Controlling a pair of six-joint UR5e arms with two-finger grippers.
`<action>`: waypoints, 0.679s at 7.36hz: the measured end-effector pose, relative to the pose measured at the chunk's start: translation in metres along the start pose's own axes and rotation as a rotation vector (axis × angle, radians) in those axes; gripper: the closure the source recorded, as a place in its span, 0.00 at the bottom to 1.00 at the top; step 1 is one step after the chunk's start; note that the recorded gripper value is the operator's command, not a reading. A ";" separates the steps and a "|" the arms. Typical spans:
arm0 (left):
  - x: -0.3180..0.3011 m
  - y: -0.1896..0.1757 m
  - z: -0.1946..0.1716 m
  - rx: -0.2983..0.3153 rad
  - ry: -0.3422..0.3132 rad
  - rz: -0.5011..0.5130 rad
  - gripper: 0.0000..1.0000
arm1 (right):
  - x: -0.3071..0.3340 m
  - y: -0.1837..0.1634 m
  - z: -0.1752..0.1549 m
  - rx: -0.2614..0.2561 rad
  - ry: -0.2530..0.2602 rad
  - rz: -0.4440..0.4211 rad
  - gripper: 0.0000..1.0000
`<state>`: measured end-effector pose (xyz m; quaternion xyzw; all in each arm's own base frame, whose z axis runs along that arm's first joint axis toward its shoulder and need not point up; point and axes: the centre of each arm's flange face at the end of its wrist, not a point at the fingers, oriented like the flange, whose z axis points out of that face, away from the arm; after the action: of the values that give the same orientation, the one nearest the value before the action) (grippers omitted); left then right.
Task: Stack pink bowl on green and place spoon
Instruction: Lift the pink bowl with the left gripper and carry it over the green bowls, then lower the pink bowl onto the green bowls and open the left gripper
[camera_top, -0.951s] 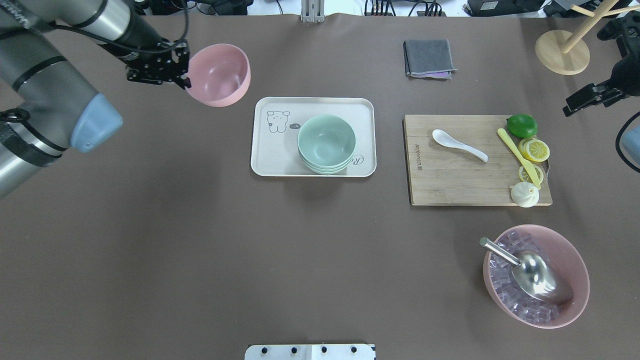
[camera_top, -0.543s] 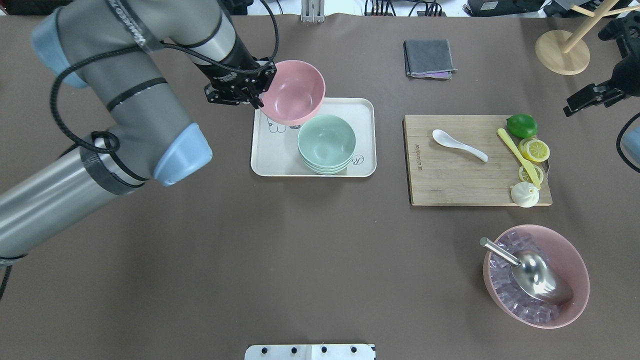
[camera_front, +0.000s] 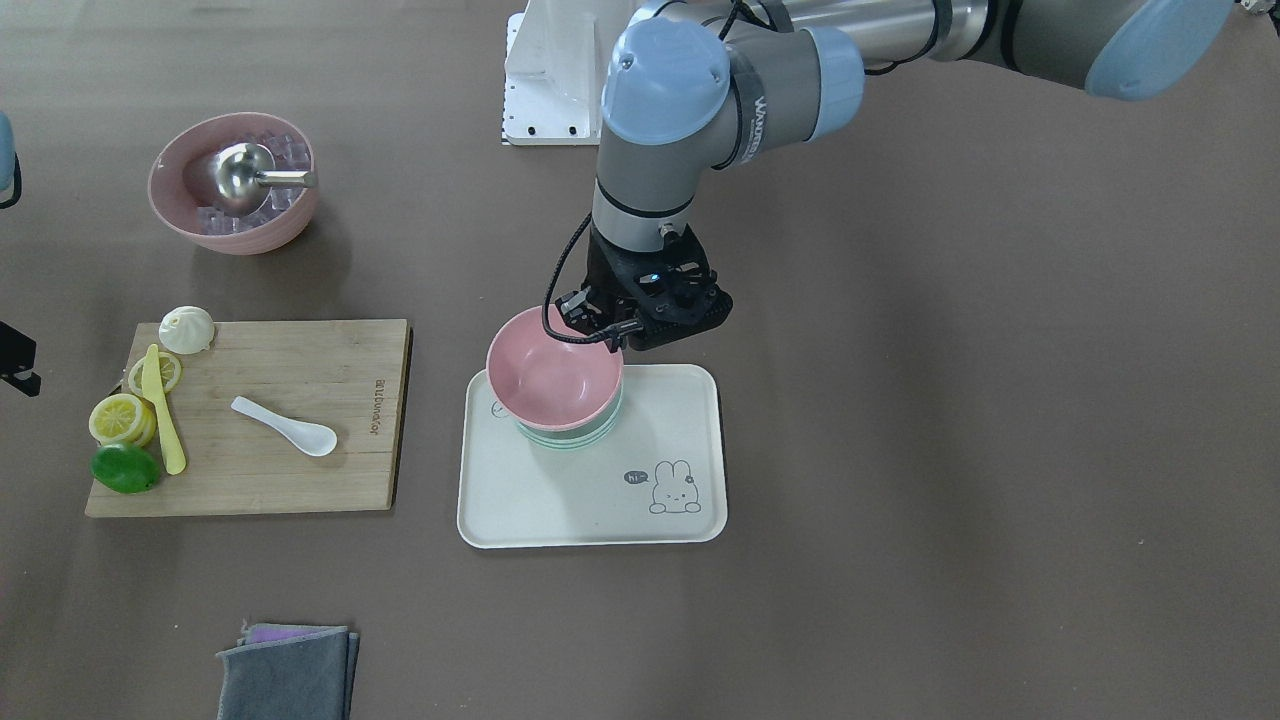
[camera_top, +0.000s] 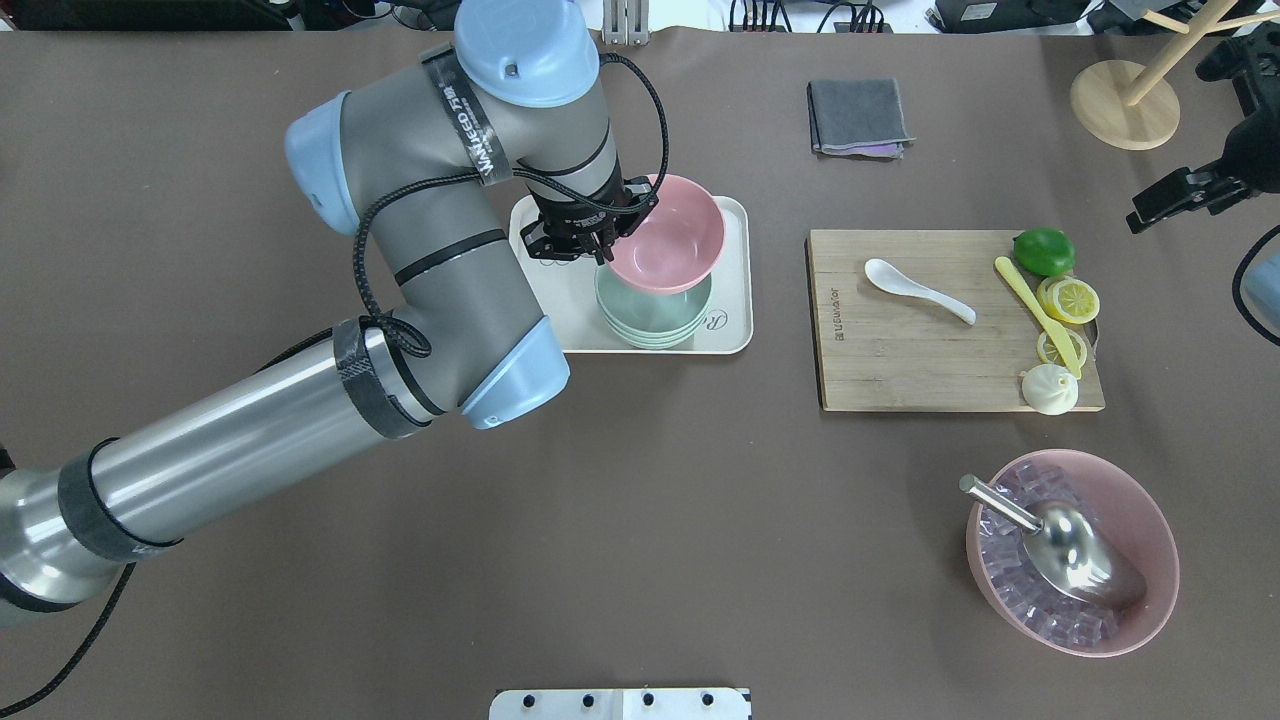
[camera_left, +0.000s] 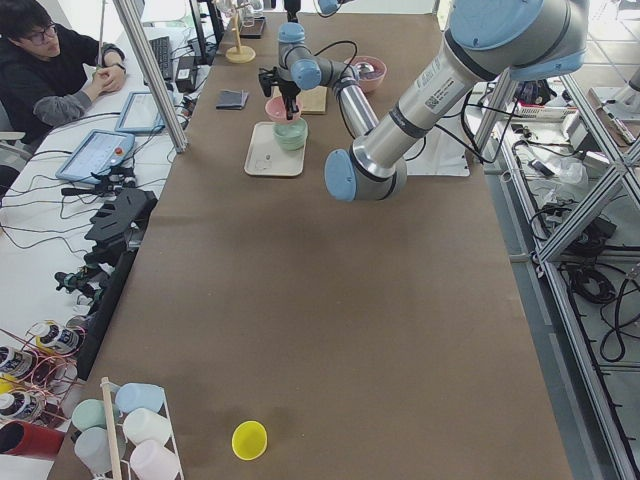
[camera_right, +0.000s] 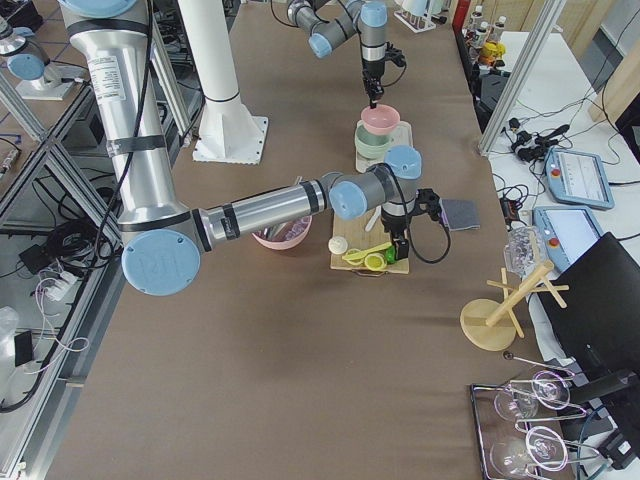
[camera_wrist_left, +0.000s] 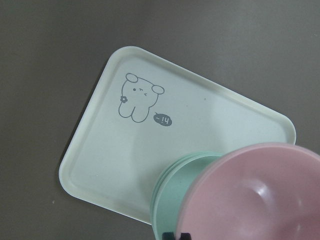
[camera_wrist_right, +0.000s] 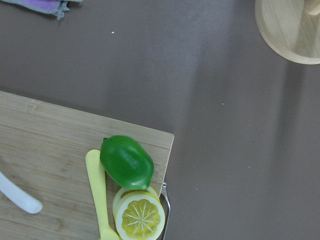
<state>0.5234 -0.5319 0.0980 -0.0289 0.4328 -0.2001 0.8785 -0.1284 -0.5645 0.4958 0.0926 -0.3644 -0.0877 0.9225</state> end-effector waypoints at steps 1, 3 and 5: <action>0.000 0.000 0.011 0.002 -0.017 0.000 1.00 | 0.000 0.000 0.000 0.000 0.000 0.000 0.00; -0.002 0.005 0.026 -0.006 -0.039 0.004 1.00 | 0.000 0.000 0.000 0.000 0.000 0.000 0.00; -0.002 0.007 0.037 -0.011 -0.043 0.008 1.00 | 0.001 0.000 0.001 -0.002 0.001 0.000 0.00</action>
<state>0.5531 -0.5296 0.1215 -0.0362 0.4151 -0.1936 0.8882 -0.1286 -0.5647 0.4968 0.0918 -0.3641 -0.0881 0.9226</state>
